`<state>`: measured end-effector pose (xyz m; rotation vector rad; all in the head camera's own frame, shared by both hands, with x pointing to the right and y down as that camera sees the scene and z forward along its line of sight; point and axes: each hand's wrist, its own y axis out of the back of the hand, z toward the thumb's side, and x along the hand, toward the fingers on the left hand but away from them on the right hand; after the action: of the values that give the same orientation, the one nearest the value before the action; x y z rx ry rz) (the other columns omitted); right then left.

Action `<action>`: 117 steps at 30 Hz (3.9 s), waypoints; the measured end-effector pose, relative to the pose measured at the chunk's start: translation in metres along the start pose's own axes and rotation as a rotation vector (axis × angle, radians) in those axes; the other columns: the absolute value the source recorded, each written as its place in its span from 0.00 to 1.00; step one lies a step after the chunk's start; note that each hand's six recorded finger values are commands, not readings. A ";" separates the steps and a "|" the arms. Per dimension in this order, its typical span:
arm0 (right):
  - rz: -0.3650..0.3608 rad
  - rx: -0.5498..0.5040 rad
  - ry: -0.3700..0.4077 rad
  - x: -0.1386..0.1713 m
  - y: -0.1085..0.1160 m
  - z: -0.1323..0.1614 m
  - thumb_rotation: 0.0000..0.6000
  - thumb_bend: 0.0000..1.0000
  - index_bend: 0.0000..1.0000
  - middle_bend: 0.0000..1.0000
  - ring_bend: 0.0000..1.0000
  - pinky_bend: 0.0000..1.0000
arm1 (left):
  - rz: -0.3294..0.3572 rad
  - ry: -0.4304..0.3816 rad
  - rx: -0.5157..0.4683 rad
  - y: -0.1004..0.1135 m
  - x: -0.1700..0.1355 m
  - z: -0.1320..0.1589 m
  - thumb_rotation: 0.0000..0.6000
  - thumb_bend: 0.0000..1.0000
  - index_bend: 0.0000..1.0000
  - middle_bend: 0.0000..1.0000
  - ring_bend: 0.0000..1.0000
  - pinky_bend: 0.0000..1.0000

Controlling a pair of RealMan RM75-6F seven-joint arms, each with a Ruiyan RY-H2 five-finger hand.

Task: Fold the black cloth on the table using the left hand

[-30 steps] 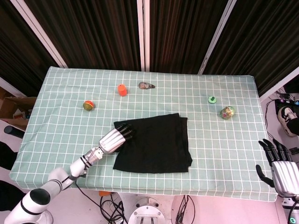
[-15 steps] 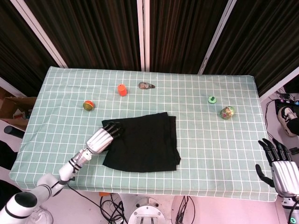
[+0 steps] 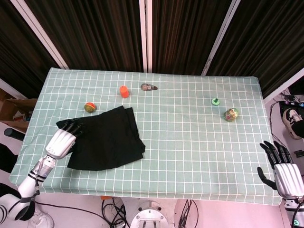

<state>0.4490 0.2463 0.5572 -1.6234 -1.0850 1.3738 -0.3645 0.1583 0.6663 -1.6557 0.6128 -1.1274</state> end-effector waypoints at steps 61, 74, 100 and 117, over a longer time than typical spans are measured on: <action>-0.003 -0.042 -0.069 0.007 -0.005 -0.028 1.00 0.35 0.15 0.11 0.01 0.14 | -0.114 0.076 -0.360 0.039 0.170 0.130 0.94 0.02 0.24 0.23 0.09 0.18; -0.007 -0.039 -0.078 0.010 -0.005 -0.027 1.00 0.35 0.15 0.11 0.01 0.14 | -0.250 0.059 -0.317 -0.016 0.185 0.143 0.72 0.07 0.16 0.21 0.07 0.16; -0.018 -0.038 -0.084 0.014 -0.003 -0.028 1.00 0.35 0.16 0.11 0.01 0.14 | -0.326 -0.226 -0.380 0.005 0.120 0.214 0.51 0.08 0.14 0.21 0.07 0.16; -0.029 -0.049 -0.091 0.017 -0.002 -0.033 1.00 0.35 0.16 0.11 0.01 0.14 | -0.496 -0.346 -0.375 -0.028 0.088 0.252 0.52 0.09 0.14 0.23 0.07 0.16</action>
<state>0.4823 0.2627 0.5578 -1.5867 -1.1990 1.4235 -0.1048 0.2102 0.7097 -2.3522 0.1948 -1.0652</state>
